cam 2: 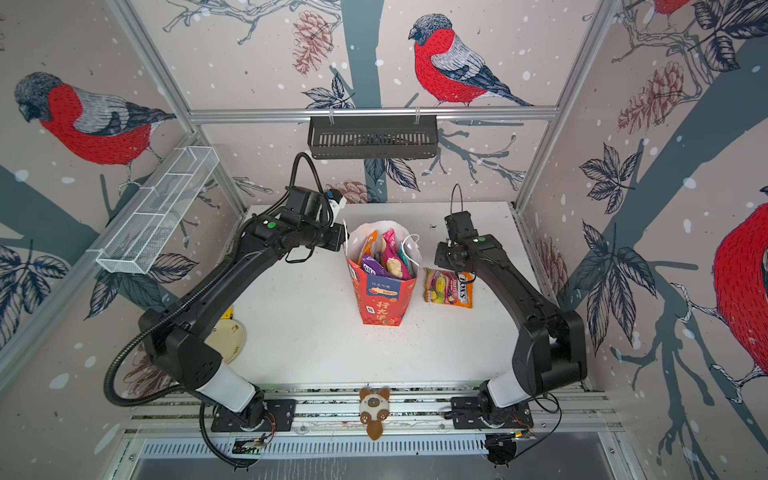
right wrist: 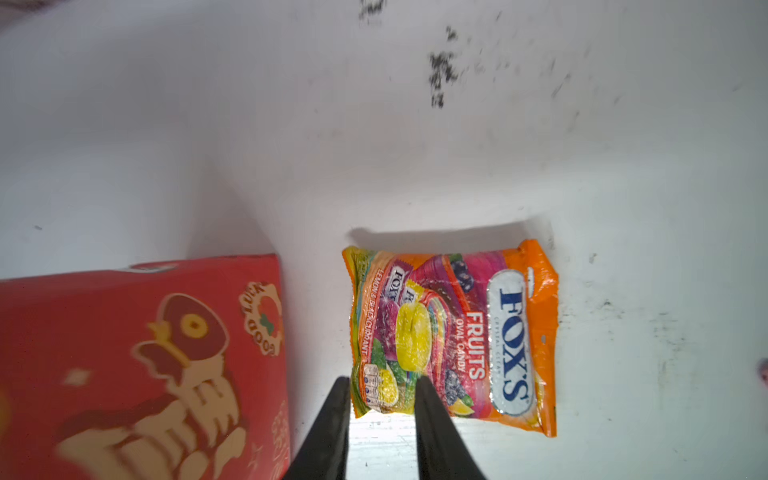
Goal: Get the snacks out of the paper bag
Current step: 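Lower the candy packet onto the table beside the bag and release, then move the right gripper back into the bag and grasp an orange packet, then lift the orange packet out of the bag with the right gripper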
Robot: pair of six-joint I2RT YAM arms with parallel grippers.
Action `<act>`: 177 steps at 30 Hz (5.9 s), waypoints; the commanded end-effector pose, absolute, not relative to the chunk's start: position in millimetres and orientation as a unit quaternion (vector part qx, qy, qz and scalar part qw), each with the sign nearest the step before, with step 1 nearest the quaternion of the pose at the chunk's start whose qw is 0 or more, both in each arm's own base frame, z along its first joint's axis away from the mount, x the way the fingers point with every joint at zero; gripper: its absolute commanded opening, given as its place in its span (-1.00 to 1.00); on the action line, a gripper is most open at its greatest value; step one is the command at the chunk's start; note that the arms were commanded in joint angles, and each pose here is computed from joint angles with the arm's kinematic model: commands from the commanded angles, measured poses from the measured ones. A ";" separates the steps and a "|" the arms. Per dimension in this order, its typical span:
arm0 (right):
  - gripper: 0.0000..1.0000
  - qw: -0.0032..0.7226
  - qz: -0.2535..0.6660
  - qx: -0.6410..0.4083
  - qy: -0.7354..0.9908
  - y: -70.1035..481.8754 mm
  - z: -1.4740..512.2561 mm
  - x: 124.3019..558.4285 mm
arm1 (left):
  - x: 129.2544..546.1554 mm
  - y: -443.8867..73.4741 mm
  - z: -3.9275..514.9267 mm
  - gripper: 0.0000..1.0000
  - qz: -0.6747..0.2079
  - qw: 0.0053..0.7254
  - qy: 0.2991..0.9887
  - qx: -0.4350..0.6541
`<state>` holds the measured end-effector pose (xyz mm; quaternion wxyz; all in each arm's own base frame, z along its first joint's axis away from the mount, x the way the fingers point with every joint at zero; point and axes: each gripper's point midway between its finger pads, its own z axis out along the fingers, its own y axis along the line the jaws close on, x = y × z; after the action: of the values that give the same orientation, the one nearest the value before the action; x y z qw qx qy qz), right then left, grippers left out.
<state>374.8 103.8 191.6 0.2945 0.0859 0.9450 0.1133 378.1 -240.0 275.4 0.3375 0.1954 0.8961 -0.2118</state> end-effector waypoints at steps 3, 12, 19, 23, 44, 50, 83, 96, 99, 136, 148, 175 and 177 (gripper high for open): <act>-0.41 0.456 0.193 0.092 0.864 107.2 311.7 384.7 | 380.4 -243.8 278.8 -1.00 -0.217 0.344 0.889 0.211; -0.42 0.568 0.294 -0.068 0.766 200.9 451.9 330.5 | 380.0 -248.1 279.5 -1.00 -0.225 0.339 0.887 0.220; -0.50 0.467 0.341 -0.224 0.784 280.4 422.2 297.4 | 378.2 -248.7 279.7 -1.00 -0.227 0.337 0.886 0.223; -0.45 0.406 0.298 -0.240 0.830 302.8 380.5 295.4 | 377.4 -249.7 279.7 -1.00 -0.231 0.336 0.885 0.223; -0.48 0.306 0.159 -0.090 0.934 317.4 282.1 347.5 | 377.1 -245.4 280.1 -1.00 -0.226 0.341 0.888 0.212; -0.44 0.288 0.160 -0.078 0.941 312.5 263.5 349.9 | 377.9 -246.0 281.4 -1.00 -0.227 0.343 0.887 0.212; -0.36 0.314 0.217 -0.027 0.924 324.9 251.6 373.6 | 377.4 -248.6 282.6 -1.00 -0.226 0.341 0.883 0.230; -0.33 0.308 0.234 -0.025 0.922 334.2 245.8 377.0 | 377.3 -248.5 282.1 -1.00 -0.225 0.341 0.882 0.233; -0.39 0.305 0.233 -0.026 0.923 336.3 242.7 377.7 | 377.6 -248.6 282.3 -1.00 -0.225 0.342 0.882 0.234; -0.99 0.423 0.367 -0.131 0.818 325.5 371.7 346.9 | 384.6 -243.7 280.2 -0.97 -0.231 0.347 0.882 0.220; -0.99 0.500 0.473 -0.168 0.706 284.1 476.9 302.8 | 385.2 -242.7 280.2 -0.99 -0.231 0.350 0.881 0.221; -0.99 0.537 0.035 0.222 0.813 8.2 375.4 305.9 | 384.8 -245.9 281.4 -0.93 -0.244 0.352 0.875 0.227; -0.98 0.522 0.054 0.224 0.821 4.8 353.9 317.0 | 384.5 -246.1 282.3 -0.93 -0.245 0.353 0.874 0.227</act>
<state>306.3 3.0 365.2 0.5263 0.2233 0.8202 0.0214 384.1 -243.6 276.1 0.3423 0.2187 0.8823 -0.2377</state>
